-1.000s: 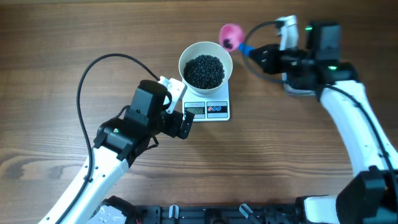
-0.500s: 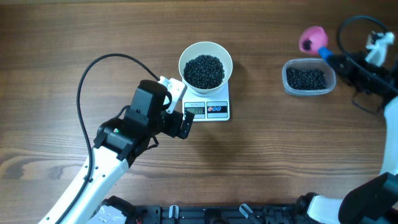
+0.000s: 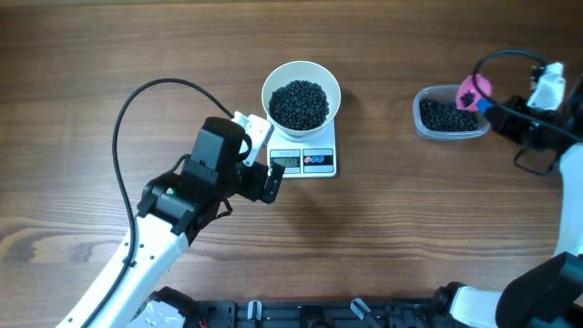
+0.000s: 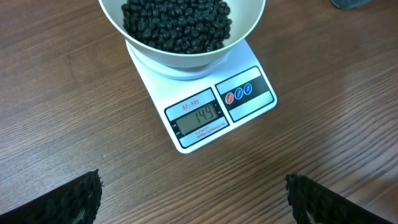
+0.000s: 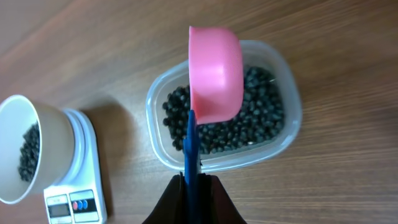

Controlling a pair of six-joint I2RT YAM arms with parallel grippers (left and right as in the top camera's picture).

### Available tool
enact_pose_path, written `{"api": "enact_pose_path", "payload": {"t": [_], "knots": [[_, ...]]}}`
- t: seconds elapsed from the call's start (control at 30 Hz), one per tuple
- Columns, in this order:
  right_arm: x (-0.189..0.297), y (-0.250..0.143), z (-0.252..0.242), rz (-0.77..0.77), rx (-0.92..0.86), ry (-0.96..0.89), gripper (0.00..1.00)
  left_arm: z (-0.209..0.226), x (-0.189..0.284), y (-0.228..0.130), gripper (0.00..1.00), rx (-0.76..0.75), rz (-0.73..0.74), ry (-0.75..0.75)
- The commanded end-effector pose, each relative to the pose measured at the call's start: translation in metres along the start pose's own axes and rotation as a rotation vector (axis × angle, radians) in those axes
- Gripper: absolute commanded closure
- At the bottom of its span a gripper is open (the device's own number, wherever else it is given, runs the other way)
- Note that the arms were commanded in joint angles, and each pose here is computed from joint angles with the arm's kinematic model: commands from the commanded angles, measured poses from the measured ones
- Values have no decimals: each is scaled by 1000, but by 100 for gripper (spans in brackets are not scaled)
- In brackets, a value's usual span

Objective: Scoop item into bowl and weigh 150g on scale
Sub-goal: 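Carry the pink scoop right from the bowl to the bean tub, then dip the scoop into the tub beans and lift a small amount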

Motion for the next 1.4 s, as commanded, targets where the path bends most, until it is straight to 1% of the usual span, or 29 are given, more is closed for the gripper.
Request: {"api": "enact_pose_path", "payload": {"t": [0.0, 0.23, 0.27, 0.33, 0.37, 0.43, 0.47, 0.57, 0.6, 0.7, 0.77, 0.8, 1.1, 1.2, 1.37], "knots": [[-18, -12, 3, 42, 39, -14, 96, -2, 3, 2, 0, -21, -11, -13], [-48, -45, -9, 159, -25, -3, 96, -2, 3, 2, 0, -21, -12, -13], [-48, -45, -10, 159, -24, -9, 93, -2, 3, 2, 0, -21, -12, -13], [-48, -44, -17, 156, -17, -66, 69, -2, 3, 2, 0, -21, -12, -13], [-47, -45, -21, 160, -14, -102, 52, -2, 3, 2, 0, -21, -12, -13], [-46, -46, -31, 167, -32, -186, 40, -2, 3, 2, 0, -21, -12, -13], [-44, -46, -37, 169, -49, -238, 32, -2, 3, 2, 0, -21, -12, -13], [-43, -47, -40, 171, -52, -268, 5, -2, 3, 2, 0, -21, -12, -13], [-43, -47, -40, 173, -54, -268, 0, -2, 3, 2, 0, -21, -12, -13], [-43, -48, -41, 179, -61, -277, 0, -2, 3, 2, 0, -21, -11, -13], [-39, -49, -48, 174, -125, -345, 0, -2, 3, 2, 0, -21, -11, -13], [-38, -49, -49, 173, -126, -355, 0, -2, 3, 2, 0, -21, -12, -13], [-12, -34, -35, 63, -94, -347, 0, -2, 3, 2, 0, -21, -12, -13], [-13, -34, -30, 67, -87, -304, 0, -2, 3, 2, 0, -21, -12, -13], [-16, -36, -31, 75, -89, -298, 0, -2, 3, 2, 0, -21, -11, -13]]}}
Point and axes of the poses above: each gripper's point midway between its finger pads, its own x axis back along the fingers, its own z axis along the line the jaws close on, y = z × x, the point moved 5 cm from there along x, back along the fingers, and after that the axes turned 5 degrees about x, right-handed, at the moved point
